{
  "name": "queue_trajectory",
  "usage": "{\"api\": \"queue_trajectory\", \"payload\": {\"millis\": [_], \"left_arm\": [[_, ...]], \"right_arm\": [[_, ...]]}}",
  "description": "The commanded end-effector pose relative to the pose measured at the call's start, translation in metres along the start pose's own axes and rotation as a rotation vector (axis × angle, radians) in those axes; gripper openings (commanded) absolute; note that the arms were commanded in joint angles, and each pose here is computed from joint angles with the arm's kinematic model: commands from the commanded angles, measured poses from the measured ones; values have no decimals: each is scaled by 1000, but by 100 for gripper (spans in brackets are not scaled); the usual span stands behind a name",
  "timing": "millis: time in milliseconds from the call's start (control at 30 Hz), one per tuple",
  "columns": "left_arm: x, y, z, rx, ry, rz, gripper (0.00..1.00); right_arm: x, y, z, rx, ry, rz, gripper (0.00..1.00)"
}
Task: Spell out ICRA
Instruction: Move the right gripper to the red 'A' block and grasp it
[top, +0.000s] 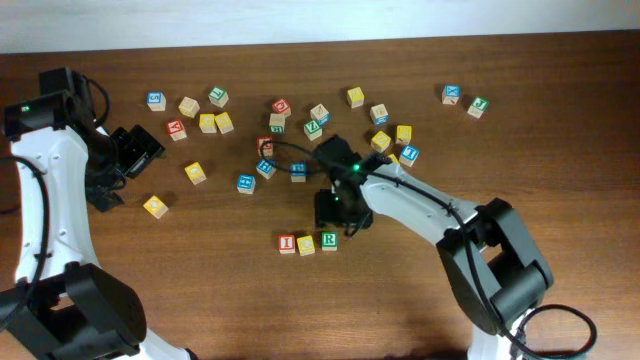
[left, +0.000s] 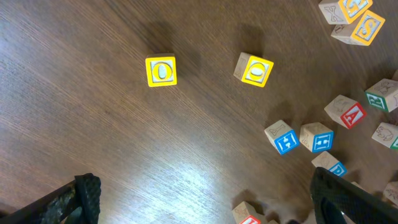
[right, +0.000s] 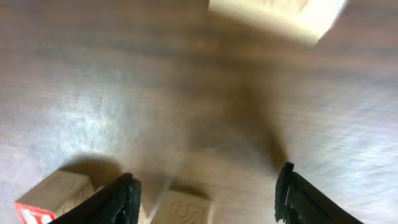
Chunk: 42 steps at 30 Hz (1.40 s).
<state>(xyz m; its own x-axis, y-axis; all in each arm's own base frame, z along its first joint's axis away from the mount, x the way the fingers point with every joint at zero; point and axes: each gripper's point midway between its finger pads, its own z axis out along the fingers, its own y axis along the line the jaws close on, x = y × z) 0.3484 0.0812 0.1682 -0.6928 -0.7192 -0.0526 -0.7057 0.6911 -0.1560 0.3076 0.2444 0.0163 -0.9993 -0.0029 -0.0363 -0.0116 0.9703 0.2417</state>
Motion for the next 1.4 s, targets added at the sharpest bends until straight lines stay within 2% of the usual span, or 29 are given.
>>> {"api": "queue_trajectory", "payload": {"millis": [0, 100, 200, 300, 367, 500, 600, 633, 700, 833, 1100, 1167, 1200, 1367], "left_arm": [[0, -3, -6, 16, -14, -7, 99], [0, -3, -6, 16, -14, -7, 99], [0, -3, -6, 16, -14, -7, 99], [0, -3, -7, 16, -14, -8, 99], [0, -3, -7, 16, -14, -8, 99], [0, -3, -7, 16, -14, -8, 99], [0, -3, -7, 16, -14, -8, 99], [0, -3, -7, 16, -14, -8, 99], [0, -3, -7, 16, -14, -8, 99], [0, -3, -7, 16, -15, -8, 99], [0, -3, -7, 16, -14, -8, 99], [0, -3, -7, 16, -14, -8, 99], [0, -3, -7, 16, -14, -8, 99], [0, -3, -7, 16, -14, -8, 99]], "right_arm": [[-55, -7, -51, 93, -154, -88, 65], [-99, 22, -107, 25, -303, -130, 72], [-130, 62, -145, -110, -440, -164, 74], [-155, 94, -159, -203, -483, -211, 74], [-171, 105, -140, -215, -449, -230, 76], [-173, 121, -77, -195, -370, -258, 78], [-174, 130, -57, -71, -440, -283, 77], [-174, 133, -55, -39, -467, -284, 72], [-175, 133, -40, 46, -518, -221, 73], [-181, 143, -24, 7, -535, -228, 69], [-183, 141, 24, 5, -514, -202, 73], [-185, 143, 29, 0, -519, -204, 67], [-185, 145, 31, -5, -525, -206, 60], [-177, 151, 48, -1, -508, -225, 58]]}}
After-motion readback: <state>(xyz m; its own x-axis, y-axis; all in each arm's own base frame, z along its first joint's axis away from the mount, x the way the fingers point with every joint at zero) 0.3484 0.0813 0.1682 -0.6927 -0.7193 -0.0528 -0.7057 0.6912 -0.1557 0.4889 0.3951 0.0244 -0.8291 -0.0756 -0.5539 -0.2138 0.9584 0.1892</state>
